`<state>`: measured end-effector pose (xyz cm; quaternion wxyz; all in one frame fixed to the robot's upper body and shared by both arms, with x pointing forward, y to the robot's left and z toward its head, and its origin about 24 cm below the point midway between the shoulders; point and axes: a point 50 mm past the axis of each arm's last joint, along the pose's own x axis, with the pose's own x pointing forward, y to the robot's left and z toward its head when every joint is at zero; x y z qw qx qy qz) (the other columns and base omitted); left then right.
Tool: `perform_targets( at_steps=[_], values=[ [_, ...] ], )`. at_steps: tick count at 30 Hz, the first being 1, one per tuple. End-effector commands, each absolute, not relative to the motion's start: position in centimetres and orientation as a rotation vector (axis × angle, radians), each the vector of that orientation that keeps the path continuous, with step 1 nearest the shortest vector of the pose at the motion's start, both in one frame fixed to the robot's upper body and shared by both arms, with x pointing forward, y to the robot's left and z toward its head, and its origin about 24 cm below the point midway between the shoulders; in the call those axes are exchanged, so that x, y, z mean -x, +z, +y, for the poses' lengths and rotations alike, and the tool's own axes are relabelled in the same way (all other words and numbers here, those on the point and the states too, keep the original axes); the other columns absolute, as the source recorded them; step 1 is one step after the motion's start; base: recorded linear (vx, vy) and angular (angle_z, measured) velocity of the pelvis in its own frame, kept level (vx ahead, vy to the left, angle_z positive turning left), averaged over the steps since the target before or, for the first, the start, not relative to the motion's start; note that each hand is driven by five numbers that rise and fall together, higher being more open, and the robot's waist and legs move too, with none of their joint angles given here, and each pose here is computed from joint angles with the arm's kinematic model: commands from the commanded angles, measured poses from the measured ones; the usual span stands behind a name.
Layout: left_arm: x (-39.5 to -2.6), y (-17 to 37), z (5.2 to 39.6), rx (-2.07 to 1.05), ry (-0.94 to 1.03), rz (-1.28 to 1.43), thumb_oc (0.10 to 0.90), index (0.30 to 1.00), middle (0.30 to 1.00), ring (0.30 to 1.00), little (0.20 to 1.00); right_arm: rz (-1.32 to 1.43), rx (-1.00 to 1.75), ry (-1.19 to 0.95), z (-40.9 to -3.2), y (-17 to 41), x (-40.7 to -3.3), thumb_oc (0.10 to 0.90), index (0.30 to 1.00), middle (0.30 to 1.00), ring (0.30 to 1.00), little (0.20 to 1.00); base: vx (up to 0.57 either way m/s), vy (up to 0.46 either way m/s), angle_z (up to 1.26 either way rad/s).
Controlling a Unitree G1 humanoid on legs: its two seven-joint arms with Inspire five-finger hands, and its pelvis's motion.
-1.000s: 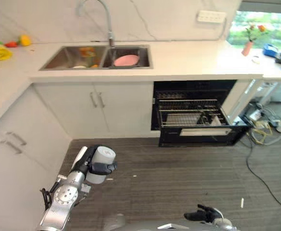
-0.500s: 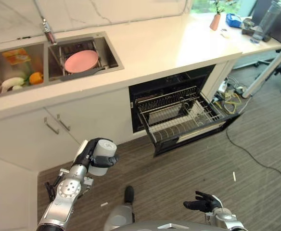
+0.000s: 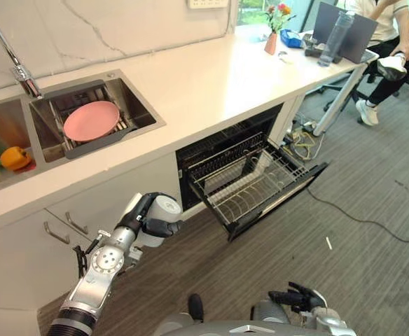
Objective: Place the dishes in the dishwasher.
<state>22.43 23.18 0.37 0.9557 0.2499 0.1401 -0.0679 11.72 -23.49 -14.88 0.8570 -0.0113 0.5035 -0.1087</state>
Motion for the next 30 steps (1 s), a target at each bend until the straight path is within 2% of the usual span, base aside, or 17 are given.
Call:
perform_targets(
  at_steps=[1,10,16,21,23,26,28,30],
  values=[
    [-24.1,4.4,22.6,-0.546,-0.139,0.064,0.400,0.300,0.300,0.300,0.300,1.030,0.064,-0.249,-24.9,-14.4,-12.4,0.800,0.900,0.900,0.900,0.900,0.10,-0.072,0.30],
    [-23.4,3.6,22.4,-0.496,-0.131,0.085,0.400,0.300,0.300,0.300,0.300,1.073,0.048,-0.265,-25.2,-14.8,-10.2,0.800,0.900,0.900,0.900,0.900,0.11,-0.064,0.03],
    [-23.5,3.6,22.1,-0.481,-0.129,0.080,0.400,0.300,0.300,0.300,0.300,0.916,0.030,-0.352,-27.2,-12.8,-11.9,0.800,0.900,0.900,0.900,0.900,0.09,-0.037,-0.05],
    [-23.5,3.6,22.1,-0.481,-0.130,0.080,0.400,0.300,0.300,0.300,0.300,0.916,0.031,-0.353,-27.2,-12.8,-11.9,0.800,0.900,0.900,0.900,0.900,0.01,-0.006,-0.09],
    [-25.1,4.7,21.3,-0.475,-0.113,0.007,0.400,0.300,0.300,0.300,0.300,0.632,0.017,-0.467,-29.5,-8.6,-15.3,0.800,0.900,0.900,0.900,0.900,0.11,-0.029,-0.12],
    [-25.4,5.0,21.2,-0.474,-0.108,-0.011,0.400,0.300,0.300,0.300,0.300,0.579,0.022,-0.473,-29.8,-7.6,-15.8,0.800,0.900,0.900,0.900,0.900,0.05,-0.012,-0.52],
    [-26.9,6.8,20.4,-0.509,-0.089,-0.109,0.400,0.300,0.300,0.300,0.300,0.275,0.004,-0.450,-29.7,-2.4,-19.1,0.800,0.900,0.900,0.900,0.900,0.05,-0.024,-0.24],
    [-27.5,7.4,20.0,-0.519,-0.086,-0.140,0.400,0.300,0.300,0.300,0.300,0.187,-0.028,-0.428,-29.2,-0.9,-19.9,0.800,0.900,0.900,0.900,0.900,0.02,-0.020,-0.19]
  ],
)
